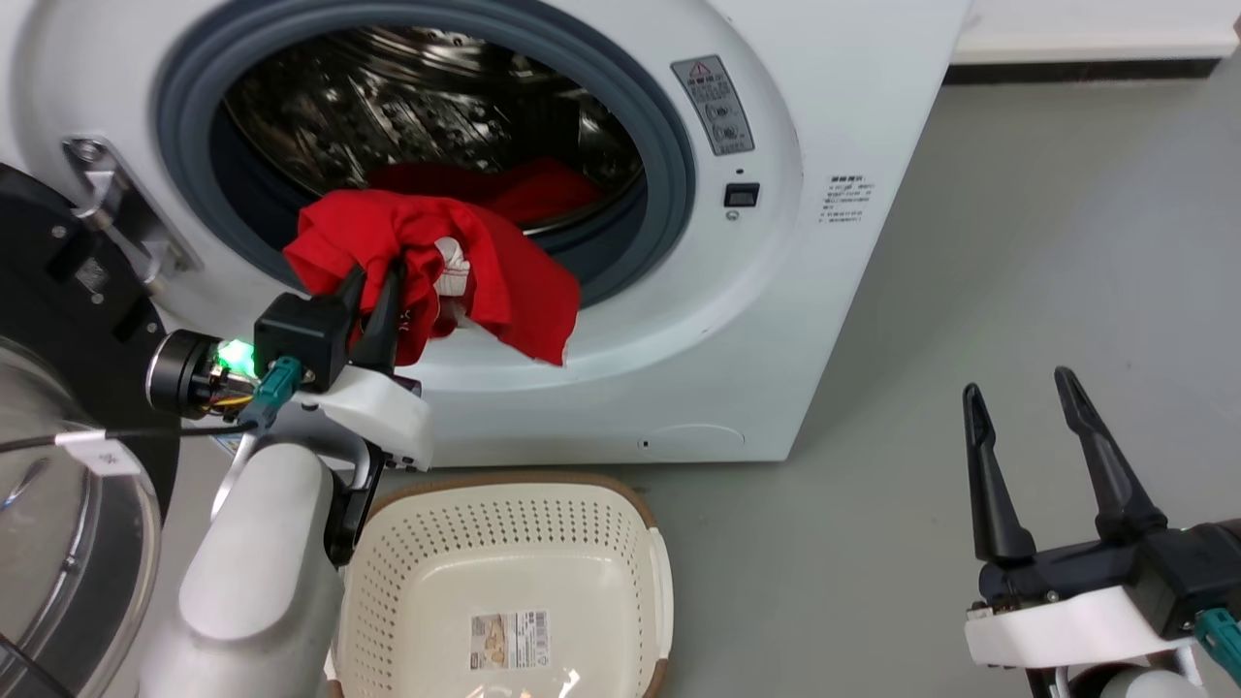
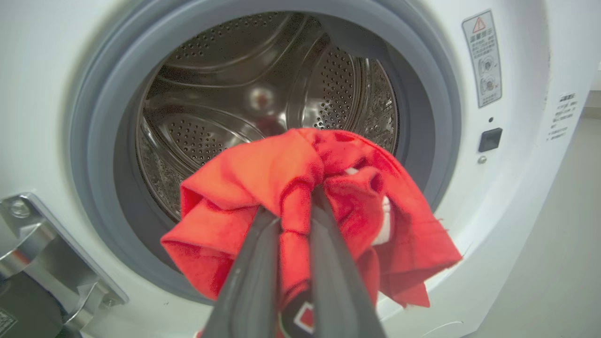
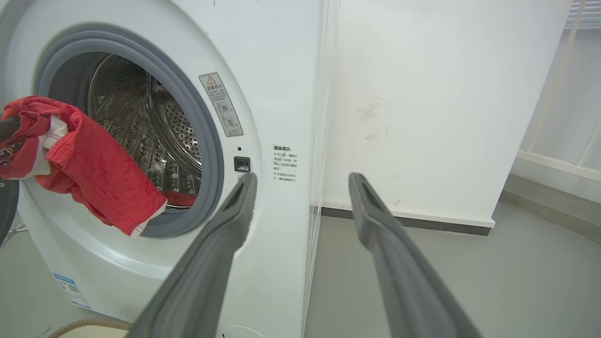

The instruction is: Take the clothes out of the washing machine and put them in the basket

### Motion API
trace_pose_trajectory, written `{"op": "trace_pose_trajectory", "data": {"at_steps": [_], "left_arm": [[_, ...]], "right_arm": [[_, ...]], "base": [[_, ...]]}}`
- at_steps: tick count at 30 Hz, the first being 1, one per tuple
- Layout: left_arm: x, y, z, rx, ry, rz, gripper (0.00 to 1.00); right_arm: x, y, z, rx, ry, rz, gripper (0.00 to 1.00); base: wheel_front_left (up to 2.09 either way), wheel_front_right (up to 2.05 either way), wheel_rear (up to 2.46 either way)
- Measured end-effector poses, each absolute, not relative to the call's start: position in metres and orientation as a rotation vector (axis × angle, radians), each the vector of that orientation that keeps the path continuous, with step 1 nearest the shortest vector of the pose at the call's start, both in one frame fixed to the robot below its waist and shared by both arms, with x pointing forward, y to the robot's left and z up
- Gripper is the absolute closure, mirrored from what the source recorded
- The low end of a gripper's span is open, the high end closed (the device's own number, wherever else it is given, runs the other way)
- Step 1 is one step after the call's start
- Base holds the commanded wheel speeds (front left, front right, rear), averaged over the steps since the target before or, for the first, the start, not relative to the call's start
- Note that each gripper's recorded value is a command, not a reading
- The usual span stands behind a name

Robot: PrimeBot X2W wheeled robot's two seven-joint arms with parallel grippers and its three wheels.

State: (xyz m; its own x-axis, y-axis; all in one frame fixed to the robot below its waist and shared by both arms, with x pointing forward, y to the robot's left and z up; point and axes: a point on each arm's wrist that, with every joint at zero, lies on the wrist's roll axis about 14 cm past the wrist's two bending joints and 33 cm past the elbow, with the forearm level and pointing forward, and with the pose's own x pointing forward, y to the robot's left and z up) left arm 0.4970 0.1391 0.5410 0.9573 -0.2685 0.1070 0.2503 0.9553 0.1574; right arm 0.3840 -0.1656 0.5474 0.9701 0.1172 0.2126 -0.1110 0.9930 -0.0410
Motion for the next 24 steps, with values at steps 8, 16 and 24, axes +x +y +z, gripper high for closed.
{"op": "trace_pose_trajectory", "data": {"at_steps": [8,16,24], "left_arm": [[0.462,0.144,0.590,0.165,-0.270,-0.260,1.00],[0.433,0.146,0.619,0.160,-0.344,-0.256,1.00],[0.411,0.142,0.621,0.160,-0.342,-0.270,1.00]], "right_arm": [[0.368,-0.159,0.557,-0.025,-0.242,0.135,0.00],[0.358,-0.157,0.558,-0.022,-0.247,0.142,0.00],[0.359,-0.156,0.554,-0.021,-0.232,0.144,0.00]], "base": [[0.00,0.00,0.00],[0.00,0.00,0.00],[0.00,0.00,0.00]]}}
